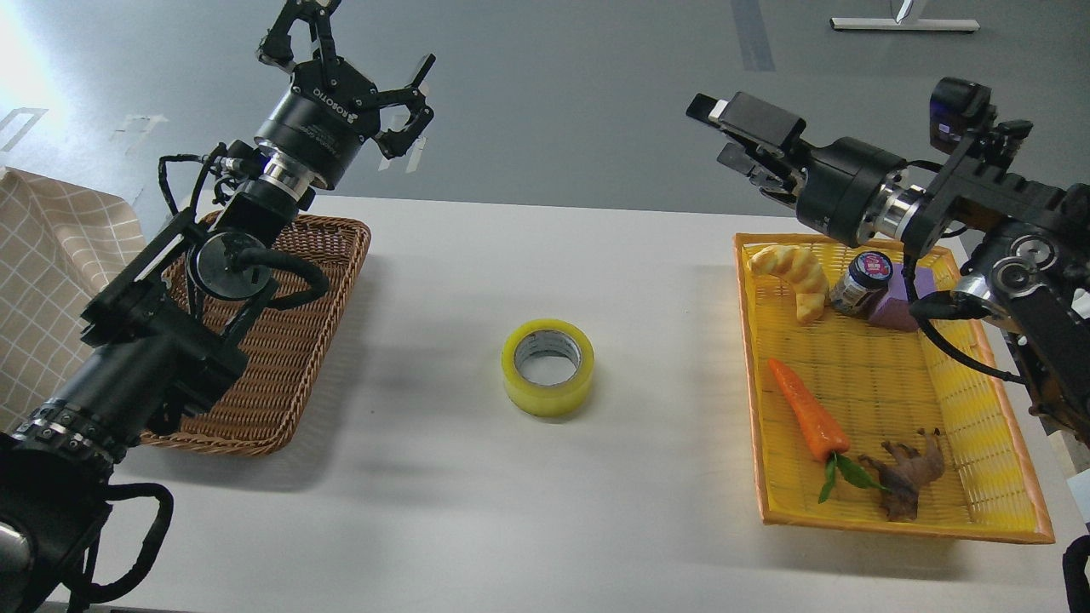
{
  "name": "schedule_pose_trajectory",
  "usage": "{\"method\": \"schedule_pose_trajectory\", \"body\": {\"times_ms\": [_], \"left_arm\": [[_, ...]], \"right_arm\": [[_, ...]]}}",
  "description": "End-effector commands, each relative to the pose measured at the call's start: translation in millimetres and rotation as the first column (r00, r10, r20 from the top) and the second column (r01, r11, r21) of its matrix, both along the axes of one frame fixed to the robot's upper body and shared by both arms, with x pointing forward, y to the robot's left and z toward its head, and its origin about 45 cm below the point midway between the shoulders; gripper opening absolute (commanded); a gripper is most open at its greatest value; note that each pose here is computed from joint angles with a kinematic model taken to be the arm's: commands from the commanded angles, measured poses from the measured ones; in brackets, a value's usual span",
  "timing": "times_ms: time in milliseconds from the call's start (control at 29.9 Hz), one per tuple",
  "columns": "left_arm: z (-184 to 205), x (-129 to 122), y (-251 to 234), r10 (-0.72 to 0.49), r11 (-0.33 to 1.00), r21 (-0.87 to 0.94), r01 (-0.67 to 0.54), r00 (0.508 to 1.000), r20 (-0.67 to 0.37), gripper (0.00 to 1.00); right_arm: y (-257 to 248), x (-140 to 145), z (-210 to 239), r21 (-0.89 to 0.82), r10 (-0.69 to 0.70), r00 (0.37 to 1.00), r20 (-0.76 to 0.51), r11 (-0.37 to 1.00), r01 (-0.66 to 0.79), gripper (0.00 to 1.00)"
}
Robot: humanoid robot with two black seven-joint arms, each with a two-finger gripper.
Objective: Place and transfer tape with both arms
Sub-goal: 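Release the tape and retract the right arm back over the tray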
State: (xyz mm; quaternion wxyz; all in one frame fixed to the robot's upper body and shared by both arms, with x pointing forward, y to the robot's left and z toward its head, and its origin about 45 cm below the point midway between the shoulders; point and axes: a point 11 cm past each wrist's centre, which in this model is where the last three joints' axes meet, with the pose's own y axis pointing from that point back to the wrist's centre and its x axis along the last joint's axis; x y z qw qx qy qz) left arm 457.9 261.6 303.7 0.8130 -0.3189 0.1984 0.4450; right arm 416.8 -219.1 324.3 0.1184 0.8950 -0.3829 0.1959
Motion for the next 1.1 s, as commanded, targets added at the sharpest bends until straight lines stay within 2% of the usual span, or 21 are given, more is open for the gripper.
{"method": "schedule_pose_trajectory", "body": {"times_ms": [0,201,301,468,568,802,1070], "left_arm": [[-1,0,-1,-0.002,1.000,0.001,0.002,1.000,-0.002,0.98],[0,0,-1,-0.002,1.000,0.001,0.002,1.000,0.000,0.98],[-1,0,-1,-0.003,1.000,0.005,0.003,1.000,-0.002,0.98],[-1,0,-2,-0.007,1.000,0.009,0.007,1.000,-0.003,0.98],[-1,0,-2,-0.007,1.000,0.014,0.007,1.000,-0.002,0.98],[-1,0,-3,-0.008,0.997,0.082,0.006,1.000,0.018,0.98],[1,0,-8,-0.023,0.986,0.166,0.015,0.999,0.042,0.98]], "right_arm": [[-35,1,15,0.251,-0.074,0.997,-0.035,0.965,0.080,0.98],[-83,1,41,0.497,-0.180,0.983,-0.026,0.851,0.169,0.99],[-95,5,38,0.614,-0.204,0.977,-0.061,0.764,0.198,0.99],[-100,9,31,0.777,-0.170,0.978,-0.124,0.597,0.202,0.99],[-92,10,24,0.858,-0.103,0.982,-0.159,0.477,0.190,0.99],[-79,11,-2,0.920,-0.036,0.969,-0.245,0.305,0.244,0.99],[-71,4,-13,0.930,-0.006,0.970,-0.243,0.283,0.235,0.99]]}}
